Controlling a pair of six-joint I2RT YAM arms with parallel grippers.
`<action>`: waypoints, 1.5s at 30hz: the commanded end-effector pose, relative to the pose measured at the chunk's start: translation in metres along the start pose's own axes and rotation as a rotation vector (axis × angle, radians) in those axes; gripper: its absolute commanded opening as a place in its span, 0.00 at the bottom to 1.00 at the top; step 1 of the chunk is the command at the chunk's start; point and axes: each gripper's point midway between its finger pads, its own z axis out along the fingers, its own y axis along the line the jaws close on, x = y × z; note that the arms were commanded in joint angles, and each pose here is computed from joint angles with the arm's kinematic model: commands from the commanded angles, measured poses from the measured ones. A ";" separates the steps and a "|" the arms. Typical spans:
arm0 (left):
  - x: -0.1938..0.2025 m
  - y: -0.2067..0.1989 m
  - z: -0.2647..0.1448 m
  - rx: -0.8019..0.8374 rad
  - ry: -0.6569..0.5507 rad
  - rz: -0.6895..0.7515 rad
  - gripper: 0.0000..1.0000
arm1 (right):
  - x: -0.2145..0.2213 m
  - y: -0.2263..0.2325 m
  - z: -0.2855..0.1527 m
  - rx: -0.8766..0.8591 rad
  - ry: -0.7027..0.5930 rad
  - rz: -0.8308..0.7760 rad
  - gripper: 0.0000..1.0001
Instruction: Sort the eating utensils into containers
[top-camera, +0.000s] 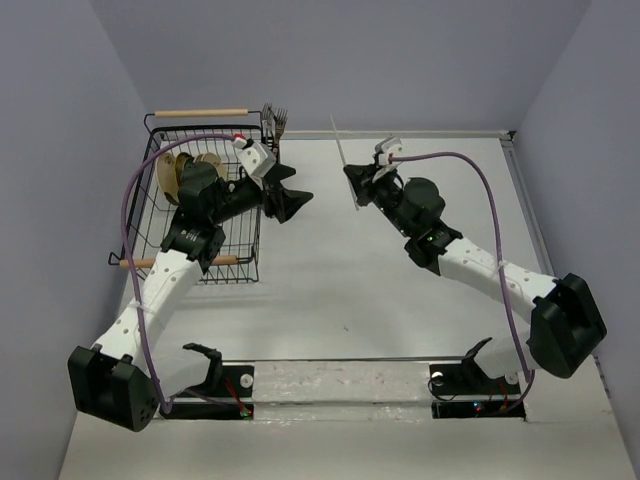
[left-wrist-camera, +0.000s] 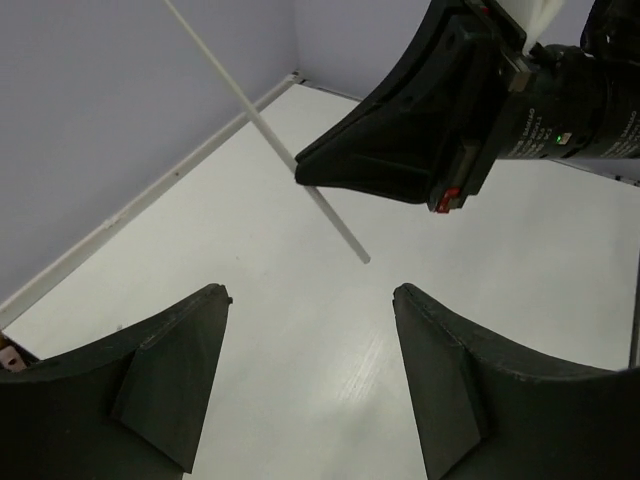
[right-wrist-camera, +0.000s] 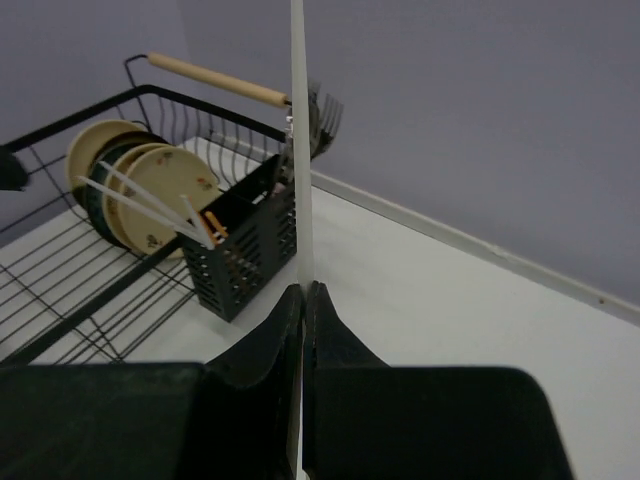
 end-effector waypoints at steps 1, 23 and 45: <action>-0.033 -0.027 0.000 0.135 -0.079 0.002 0.80 | -0.049 0.049 -0.008 -0.128 -0.225 -0.019 0.00; -0.066 0.006 -0.008 -0.029 -0.181 -0.055 0.59 | -0.047 0.140 -0.033 -0.457 -0.292 -0.059 0.00; -0.072 0.038 -0.015 -0.203 -0.212 0.092 0.00 | -0.013 0.134 0.000 -0.379 -0.193 -0.095 0.51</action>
